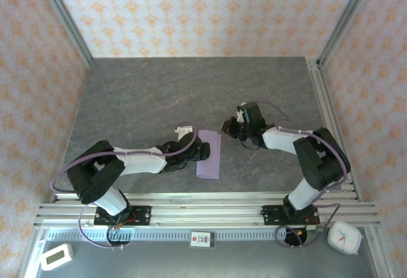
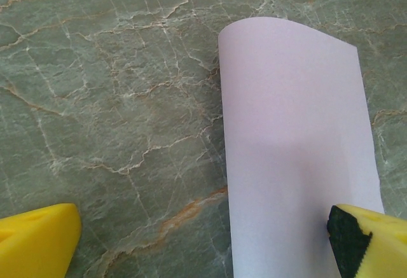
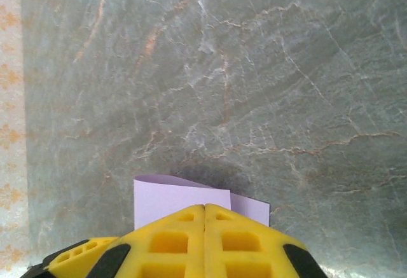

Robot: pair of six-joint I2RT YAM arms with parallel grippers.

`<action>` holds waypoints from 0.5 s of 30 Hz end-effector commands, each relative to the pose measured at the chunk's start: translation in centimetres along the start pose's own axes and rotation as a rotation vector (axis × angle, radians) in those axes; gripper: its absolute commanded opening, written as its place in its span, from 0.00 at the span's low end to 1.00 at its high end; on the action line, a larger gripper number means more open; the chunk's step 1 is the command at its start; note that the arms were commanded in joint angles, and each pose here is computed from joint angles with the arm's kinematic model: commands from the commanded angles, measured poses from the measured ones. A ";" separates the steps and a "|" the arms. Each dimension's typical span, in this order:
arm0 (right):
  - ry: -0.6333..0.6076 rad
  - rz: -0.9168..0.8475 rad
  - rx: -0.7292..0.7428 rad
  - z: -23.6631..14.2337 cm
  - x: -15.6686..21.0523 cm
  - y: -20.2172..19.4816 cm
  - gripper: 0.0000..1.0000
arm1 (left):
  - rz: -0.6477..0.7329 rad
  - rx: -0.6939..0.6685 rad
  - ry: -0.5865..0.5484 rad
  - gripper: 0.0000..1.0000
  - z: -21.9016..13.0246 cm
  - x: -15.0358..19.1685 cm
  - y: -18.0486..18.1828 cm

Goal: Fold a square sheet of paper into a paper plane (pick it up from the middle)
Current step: First fold the square sheet of paper in half at the bottom-center of the table, then hold the square sheet of paper at the center of the table.

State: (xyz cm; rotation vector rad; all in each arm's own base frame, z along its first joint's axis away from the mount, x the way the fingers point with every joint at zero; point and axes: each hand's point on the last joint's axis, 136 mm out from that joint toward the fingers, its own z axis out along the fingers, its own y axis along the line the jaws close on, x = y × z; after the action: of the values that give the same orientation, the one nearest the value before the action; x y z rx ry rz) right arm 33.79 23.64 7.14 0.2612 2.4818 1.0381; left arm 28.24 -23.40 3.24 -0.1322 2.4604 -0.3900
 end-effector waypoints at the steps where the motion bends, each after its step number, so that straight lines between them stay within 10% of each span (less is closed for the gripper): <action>1: -0.014 -0.010 0.038 -0.7 0.6 -1.0 0.00 | -0.023 0.007 -0.023 1.00 -0.3 -0.5 0.0; 15: 0.018 0.005 0.044 -1.5 3.1 -2.9 0.00 | 0.023 0.044 0.013 1.00 0.2 0.2 -1.2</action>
State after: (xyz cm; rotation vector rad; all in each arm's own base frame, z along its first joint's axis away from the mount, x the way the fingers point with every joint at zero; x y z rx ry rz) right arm 30.35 21.75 4.00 0.2998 2.5643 0.9852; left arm 28.18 -23.73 3.29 -0.1216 2.4633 -0.4101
